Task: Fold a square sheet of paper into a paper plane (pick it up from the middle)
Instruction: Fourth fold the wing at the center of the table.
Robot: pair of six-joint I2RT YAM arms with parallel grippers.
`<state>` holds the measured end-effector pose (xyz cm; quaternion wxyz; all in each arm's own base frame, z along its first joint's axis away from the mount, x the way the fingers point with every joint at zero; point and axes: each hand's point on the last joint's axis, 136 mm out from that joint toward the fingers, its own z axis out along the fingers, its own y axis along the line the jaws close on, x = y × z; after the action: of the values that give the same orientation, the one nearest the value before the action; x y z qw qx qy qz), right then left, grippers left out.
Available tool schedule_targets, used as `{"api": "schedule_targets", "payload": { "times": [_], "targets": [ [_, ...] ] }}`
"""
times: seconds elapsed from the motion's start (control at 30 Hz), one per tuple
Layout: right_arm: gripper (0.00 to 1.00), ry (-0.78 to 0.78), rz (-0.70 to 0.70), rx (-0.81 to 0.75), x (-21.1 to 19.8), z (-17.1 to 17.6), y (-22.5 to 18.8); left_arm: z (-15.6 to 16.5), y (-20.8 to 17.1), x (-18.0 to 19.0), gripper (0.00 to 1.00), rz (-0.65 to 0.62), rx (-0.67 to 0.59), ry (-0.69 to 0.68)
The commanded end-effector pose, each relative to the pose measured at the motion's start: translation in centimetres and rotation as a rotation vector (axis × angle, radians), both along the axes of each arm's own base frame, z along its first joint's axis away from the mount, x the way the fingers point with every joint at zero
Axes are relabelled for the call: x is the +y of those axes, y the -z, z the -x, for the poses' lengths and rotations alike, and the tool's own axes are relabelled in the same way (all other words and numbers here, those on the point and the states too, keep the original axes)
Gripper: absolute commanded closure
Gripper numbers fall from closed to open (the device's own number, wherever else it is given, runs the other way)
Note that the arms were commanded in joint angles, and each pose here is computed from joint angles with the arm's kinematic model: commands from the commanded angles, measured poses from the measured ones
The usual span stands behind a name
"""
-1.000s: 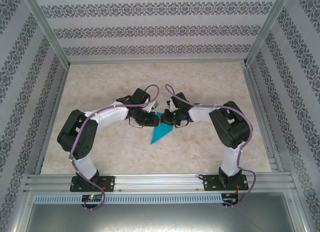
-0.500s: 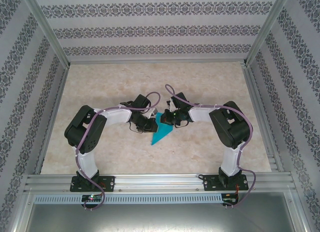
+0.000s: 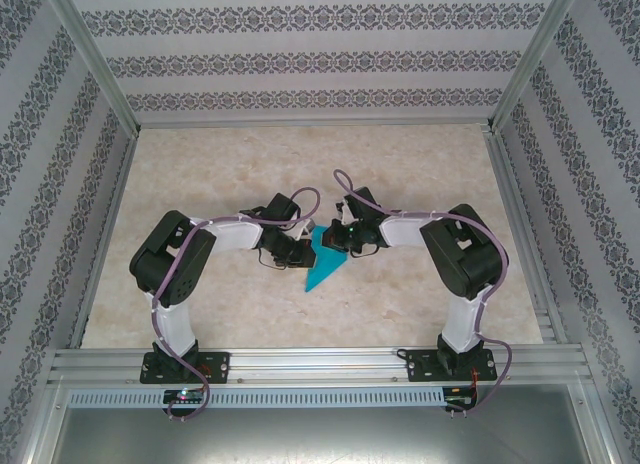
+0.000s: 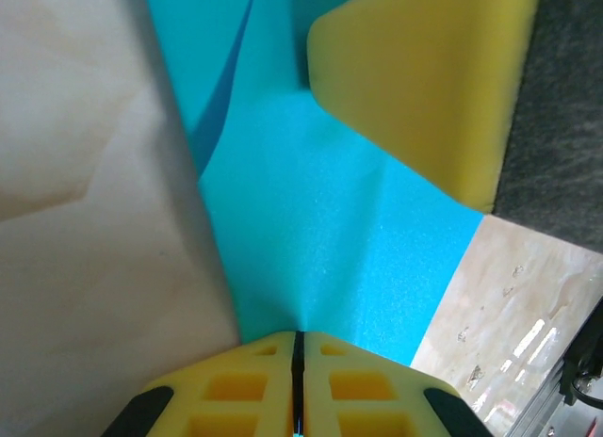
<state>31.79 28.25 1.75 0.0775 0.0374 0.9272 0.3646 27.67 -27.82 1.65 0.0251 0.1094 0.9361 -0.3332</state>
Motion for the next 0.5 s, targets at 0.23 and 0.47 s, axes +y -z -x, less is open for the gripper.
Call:
{"api": "schedule_targets", "payload": {
  "times": [0.23,0.47],
  "targets": [
    [0.94,0.101,-0.132,0.032,0.5,0.9,-2.1,2.5,4.5,2.9,0.9,-0.148,0.028,0.011],
    [0.94,0.179,-0.179,0.008,1.6,0.1,-3.3,3.0,5.2,3.6,0.91,-0.171,0.003,0.039]
  ]
}}
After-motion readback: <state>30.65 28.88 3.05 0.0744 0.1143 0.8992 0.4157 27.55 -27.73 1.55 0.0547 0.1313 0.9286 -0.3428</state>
